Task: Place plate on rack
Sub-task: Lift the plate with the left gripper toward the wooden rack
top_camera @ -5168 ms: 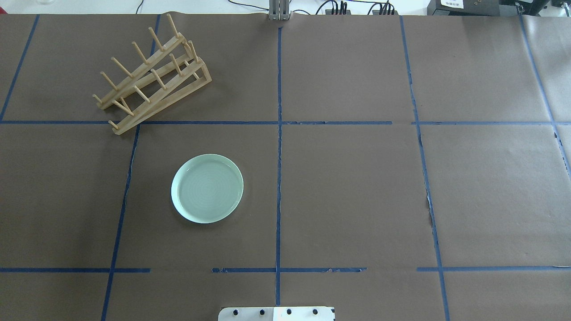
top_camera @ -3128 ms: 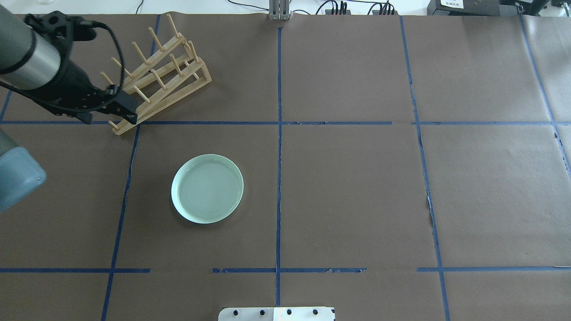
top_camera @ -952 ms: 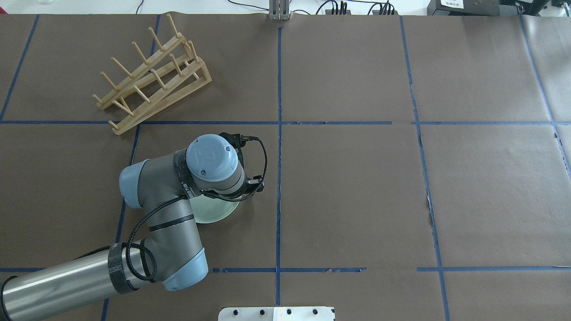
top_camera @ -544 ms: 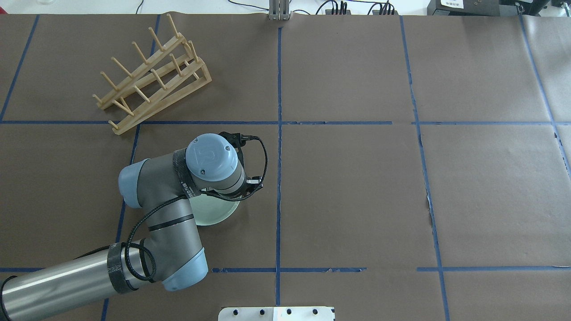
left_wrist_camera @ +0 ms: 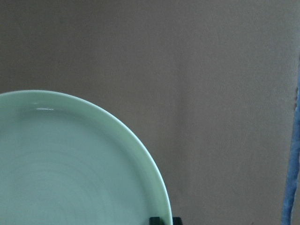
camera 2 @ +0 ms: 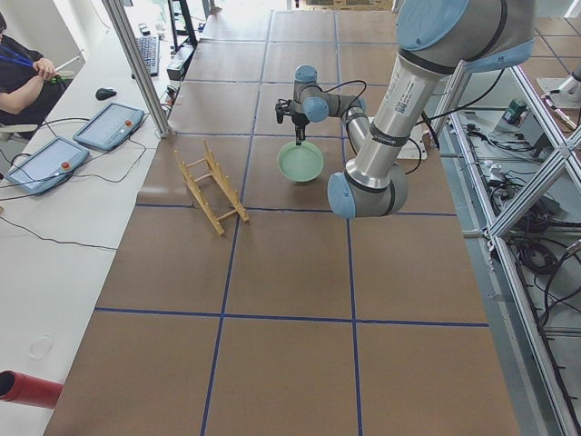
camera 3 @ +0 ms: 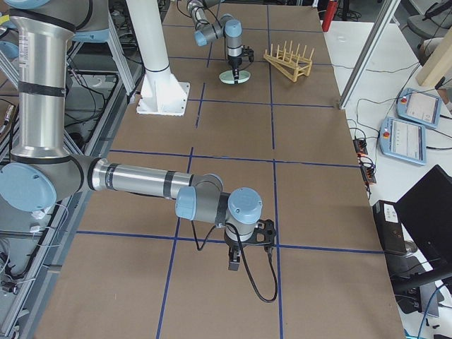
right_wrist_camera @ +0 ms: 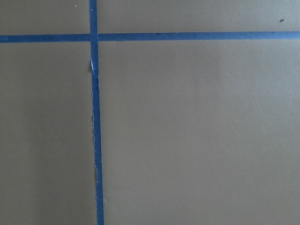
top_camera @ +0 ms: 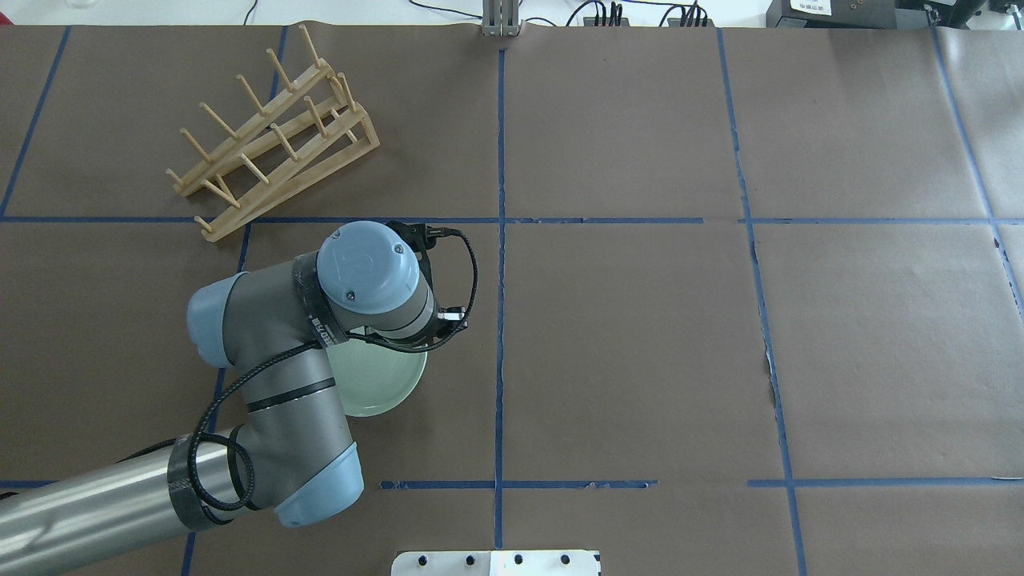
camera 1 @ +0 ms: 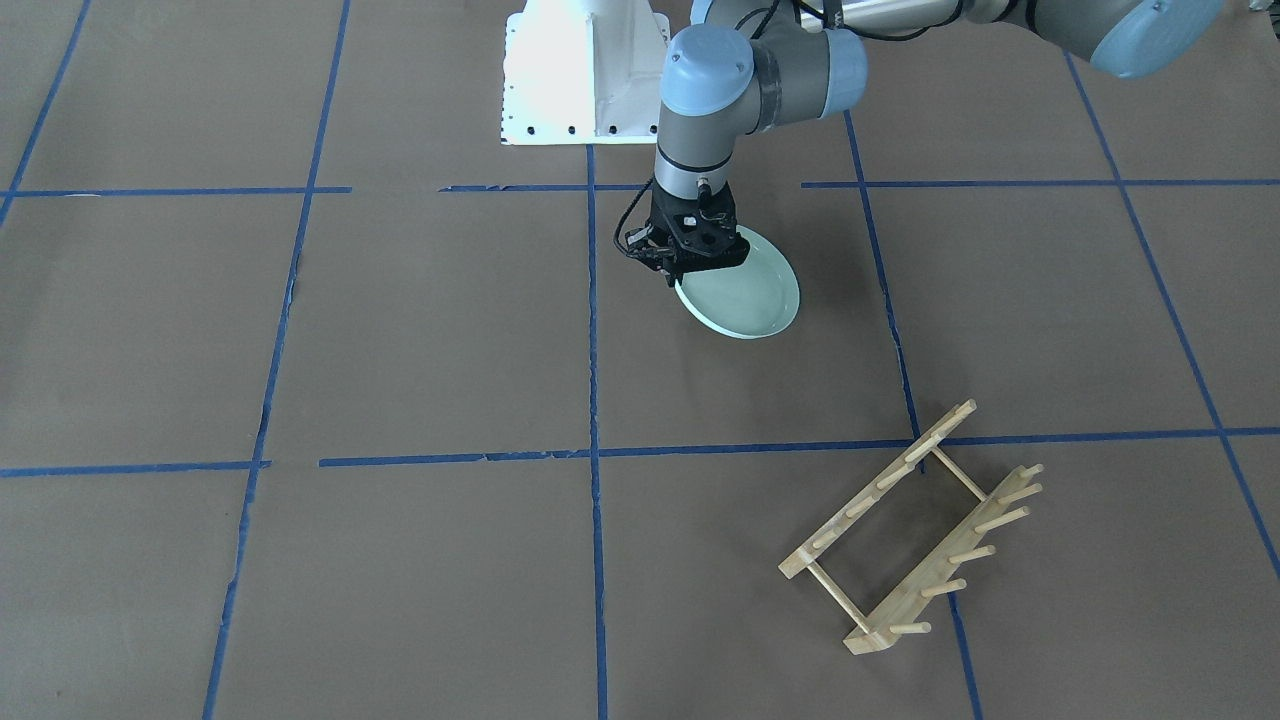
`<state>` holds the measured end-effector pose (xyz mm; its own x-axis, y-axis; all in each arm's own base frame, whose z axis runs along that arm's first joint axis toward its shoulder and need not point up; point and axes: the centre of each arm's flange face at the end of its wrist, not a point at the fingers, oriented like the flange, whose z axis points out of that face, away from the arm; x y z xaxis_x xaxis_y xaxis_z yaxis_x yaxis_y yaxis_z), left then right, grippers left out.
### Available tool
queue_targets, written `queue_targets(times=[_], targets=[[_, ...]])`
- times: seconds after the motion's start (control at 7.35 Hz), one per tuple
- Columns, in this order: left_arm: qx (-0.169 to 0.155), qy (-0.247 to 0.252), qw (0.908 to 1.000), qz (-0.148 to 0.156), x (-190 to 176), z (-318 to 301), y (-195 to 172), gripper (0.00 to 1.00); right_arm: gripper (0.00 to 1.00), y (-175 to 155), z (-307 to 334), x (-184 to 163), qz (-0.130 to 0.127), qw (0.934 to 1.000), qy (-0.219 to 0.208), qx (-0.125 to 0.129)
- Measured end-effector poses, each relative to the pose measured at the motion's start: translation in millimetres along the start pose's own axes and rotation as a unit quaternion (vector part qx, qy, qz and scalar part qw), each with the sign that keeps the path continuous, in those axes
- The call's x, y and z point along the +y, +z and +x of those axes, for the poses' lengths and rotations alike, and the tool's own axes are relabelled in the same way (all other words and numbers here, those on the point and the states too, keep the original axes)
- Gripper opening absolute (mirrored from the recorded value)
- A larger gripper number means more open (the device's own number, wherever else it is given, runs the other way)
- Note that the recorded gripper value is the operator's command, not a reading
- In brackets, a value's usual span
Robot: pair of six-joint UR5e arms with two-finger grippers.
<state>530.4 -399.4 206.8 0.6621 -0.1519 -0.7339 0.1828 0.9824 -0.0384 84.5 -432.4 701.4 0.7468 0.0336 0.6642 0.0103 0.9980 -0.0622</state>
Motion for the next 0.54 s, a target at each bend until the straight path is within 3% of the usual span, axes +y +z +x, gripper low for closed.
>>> queue_targets(times=[0.27,0.54], targets=[[-0.003,-0.007,0.9995,0.030,-32.8,-18.8,-71.5,0.00,1.00,0.0,0.0,0.0,0.000,1.0000,0.000,0.000],[0.004,-0.031,0.9963,0.080,-81.3,-51.6,-144.5,0.00,1.00,-0.2,0.3,0.1,0.000,1.0000,0.000,0.000]])
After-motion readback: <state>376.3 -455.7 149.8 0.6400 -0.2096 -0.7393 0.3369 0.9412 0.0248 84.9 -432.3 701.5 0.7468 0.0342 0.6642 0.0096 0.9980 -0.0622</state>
